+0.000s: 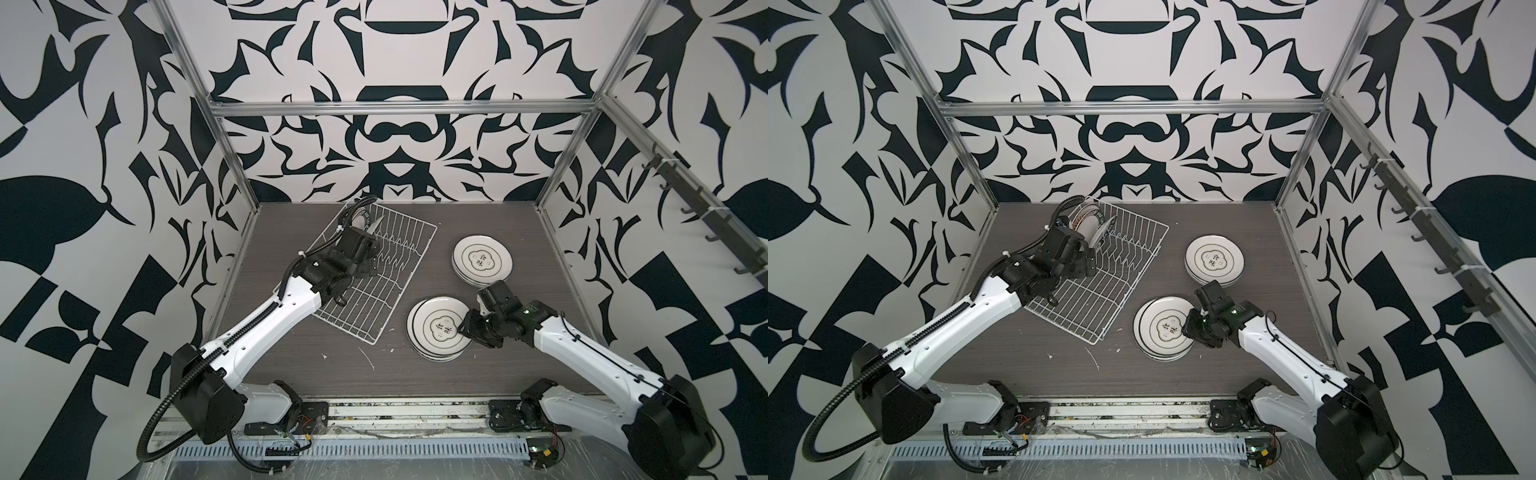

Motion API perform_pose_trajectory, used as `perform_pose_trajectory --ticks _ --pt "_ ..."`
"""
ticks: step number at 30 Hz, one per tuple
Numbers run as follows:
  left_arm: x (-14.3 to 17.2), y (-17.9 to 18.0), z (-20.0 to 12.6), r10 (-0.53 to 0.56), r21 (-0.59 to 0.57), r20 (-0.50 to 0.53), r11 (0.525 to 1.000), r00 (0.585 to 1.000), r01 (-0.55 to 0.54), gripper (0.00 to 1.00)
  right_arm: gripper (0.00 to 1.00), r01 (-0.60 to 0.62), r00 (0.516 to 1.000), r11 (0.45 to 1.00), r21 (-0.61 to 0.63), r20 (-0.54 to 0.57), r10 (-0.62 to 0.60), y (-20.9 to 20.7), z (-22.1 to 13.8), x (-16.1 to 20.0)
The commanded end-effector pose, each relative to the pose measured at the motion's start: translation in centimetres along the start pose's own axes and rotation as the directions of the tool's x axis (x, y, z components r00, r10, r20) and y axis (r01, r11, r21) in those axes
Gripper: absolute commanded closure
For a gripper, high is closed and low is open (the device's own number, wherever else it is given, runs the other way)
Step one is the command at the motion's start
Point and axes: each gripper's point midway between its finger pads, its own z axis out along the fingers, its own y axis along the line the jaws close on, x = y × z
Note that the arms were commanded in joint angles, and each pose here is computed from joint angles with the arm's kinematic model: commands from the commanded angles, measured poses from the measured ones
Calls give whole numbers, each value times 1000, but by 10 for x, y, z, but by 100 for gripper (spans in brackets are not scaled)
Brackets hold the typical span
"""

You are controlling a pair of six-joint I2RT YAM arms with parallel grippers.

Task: Unload the plates from the dish rack
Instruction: Place a plate on the plates.

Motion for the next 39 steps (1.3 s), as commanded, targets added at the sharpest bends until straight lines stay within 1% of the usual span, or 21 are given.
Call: perform_pose_trajectory --ticks 1,4,6,9,11,15,17,19,20,24,27,31,35,39 --pt "3 3 4 19 -24 -19 1000 1000 -20 1 50 21 1000 1000 -19 13 -21 10 -4 -7" --pt "6 2 9 34 -34 -38 999 999 -36 1 46 19 1000 1000 -11 7 -19 9 -2 -6" --pt "8 0 13 40 -37 -52 998 998 -42 1 41 23 1000 1000 5 10 -23 7 -3 -7" --pt "9 -4 17 47 -34 -65 998 997 -49 1 38 23 1000 1000 16 15 -23 5 -5 -8" --pt "8 -6 21 52 -39 -71 998 996 -55 1 34 28 999 999 35 23 -29 3 -7 -10" --pt "3 -9 29 73 -60 -66 995 995 -77 1 23 40 998 995 89 49 -44 -4 -15 -15" --pt "-1 -13 33 92 -60 -64 994 994 -96 1 20 47 997 995 88 59 -52 -2 -18 -17" --pt "-5 -16 38 109 -66 -59 991 992 -113 1 4 55 996 994 91 71 -62 -1 -20 -20" --pt "-6 -19 42 123 -65 -60 990 991 -127 1 1 57 995 994 93 76 -64 -1 -20 -21" --pt "-13 -28 56 185 -68 -56 980 981 -188 1 1 67 994 992 107 83 -76 -2 -20 -23" --pt "-15 -38 73 237 -67 -75 968 969 -242 0 1 81 992 990 115 91 -92 -2 -21 -27" --pt "-24 -45 90 284 -100 -92 951 954 -293 2 1 114 986 986 119 106 -127 0 -26 -30" --pt "-35 -55 108 312 -95 -84 943 947 -319 4 1 123 982 984 130 130 -140 -3 -31 -35" --pt "-44 -51 127 298 -99 -105 946 949 -309 7 1 126 979 984 126 142 -144 -5 -34 -37"
